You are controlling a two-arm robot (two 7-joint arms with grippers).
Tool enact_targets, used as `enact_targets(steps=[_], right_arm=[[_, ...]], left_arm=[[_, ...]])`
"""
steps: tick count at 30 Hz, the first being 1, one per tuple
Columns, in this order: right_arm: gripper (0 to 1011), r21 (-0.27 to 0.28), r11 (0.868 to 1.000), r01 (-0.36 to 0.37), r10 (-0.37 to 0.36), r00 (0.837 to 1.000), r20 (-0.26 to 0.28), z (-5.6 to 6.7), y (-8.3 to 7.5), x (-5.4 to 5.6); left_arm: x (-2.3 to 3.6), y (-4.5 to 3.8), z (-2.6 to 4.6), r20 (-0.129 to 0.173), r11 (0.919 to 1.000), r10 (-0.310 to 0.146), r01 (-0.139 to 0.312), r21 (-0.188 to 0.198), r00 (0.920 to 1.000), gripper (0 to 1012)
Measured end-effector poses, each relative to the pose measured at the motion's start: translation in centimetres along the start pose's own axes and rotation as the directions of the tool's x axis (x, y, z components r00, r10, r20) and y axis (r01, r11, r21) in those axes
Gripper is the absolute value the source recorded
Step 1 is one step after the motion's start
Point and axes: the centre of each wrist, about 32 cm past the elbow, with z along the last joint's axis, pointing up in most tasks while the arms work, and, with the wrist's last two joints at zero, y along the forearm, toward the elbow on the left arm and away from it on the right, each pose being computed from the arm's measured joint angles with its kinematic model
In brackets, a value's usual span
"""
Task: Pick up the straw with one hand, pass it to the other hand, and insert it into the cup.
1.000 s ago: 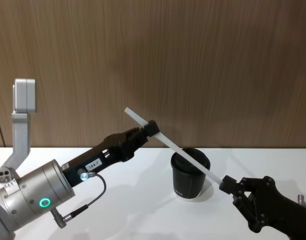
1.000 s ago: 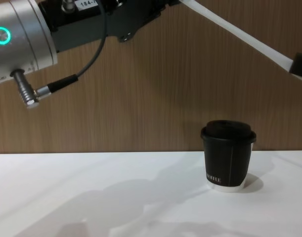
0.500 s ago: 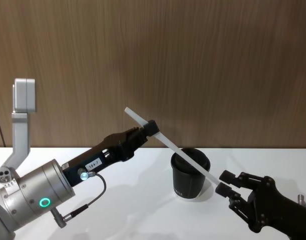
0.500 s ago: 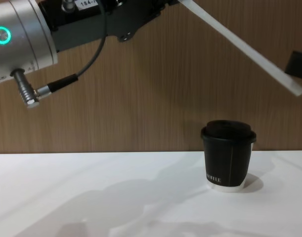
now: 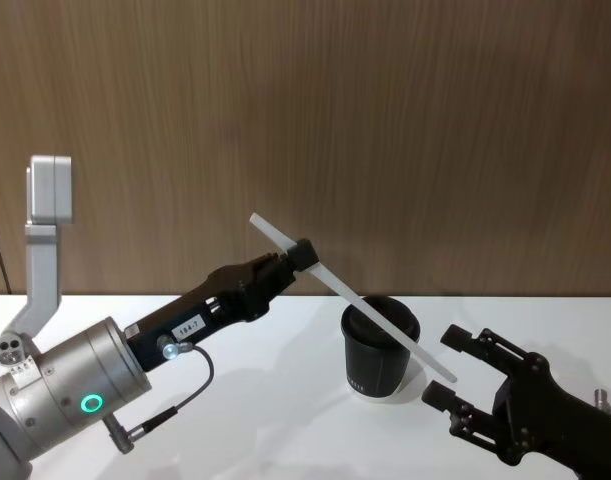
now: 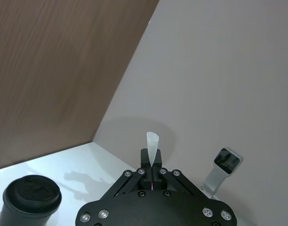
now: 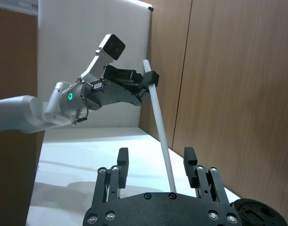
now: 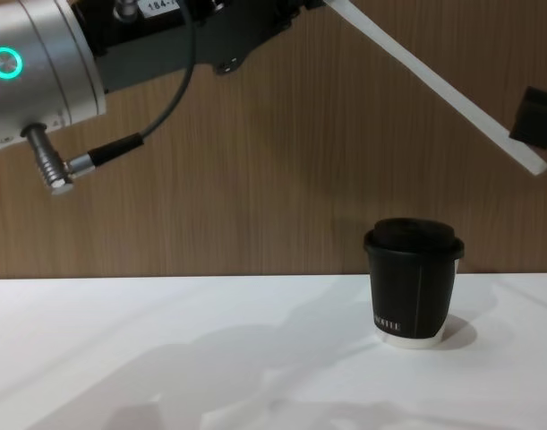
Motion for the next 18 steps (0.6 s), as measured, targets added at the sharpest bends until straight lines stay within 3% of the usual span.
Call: enact_targets(steps=[5, 9, 15, 17, 18], right_arm=[[863, 0.0, 1.0, 0.0, 0.0, 1.0, 0.0, 0.0, 0.0, 0.0], [965, 0.0, 1.0, 0.0, 0.0, 1.0, 0.0, 0.0, 0.0, 0.0], [1001, 0.0, 1.0, 0.0, 0.0, 1.0, 0.0, 0.0, 0.0, 0.0], [1001, 0.0, 1.0, 0.0, 0.0, 1.0, 0.0, 0.0, 0.0, 0.0], [1001, 0.0, 1.0, 0.0, 0.0, 1.0, 0.0, 0.0, 0.0, 0.0]], left_arm=[[-0.21, -0.36, 0.14, 0.043, 0.9998, 0.019, -0.019, 0.003, 0.9989, 7], [-0.45, -0.85, 0.34, 0.096, 0.9992, 0.038, -0.039, 0.005, 0.9947, 7], [-0.93, -1.91, 0.75, 0.2, 0.997, 0.073, -0.076, 0.008, 0.9771, 7], [-1.13, -2.39, 0.93, 0.24, 0.996, 0.084, -0.088, 0.008, 0.9671, 7], [-1.27, -2.7, 1.05, 0.271, 0.995, 0.094, -0.1, 0.008, 0.958, 7]])
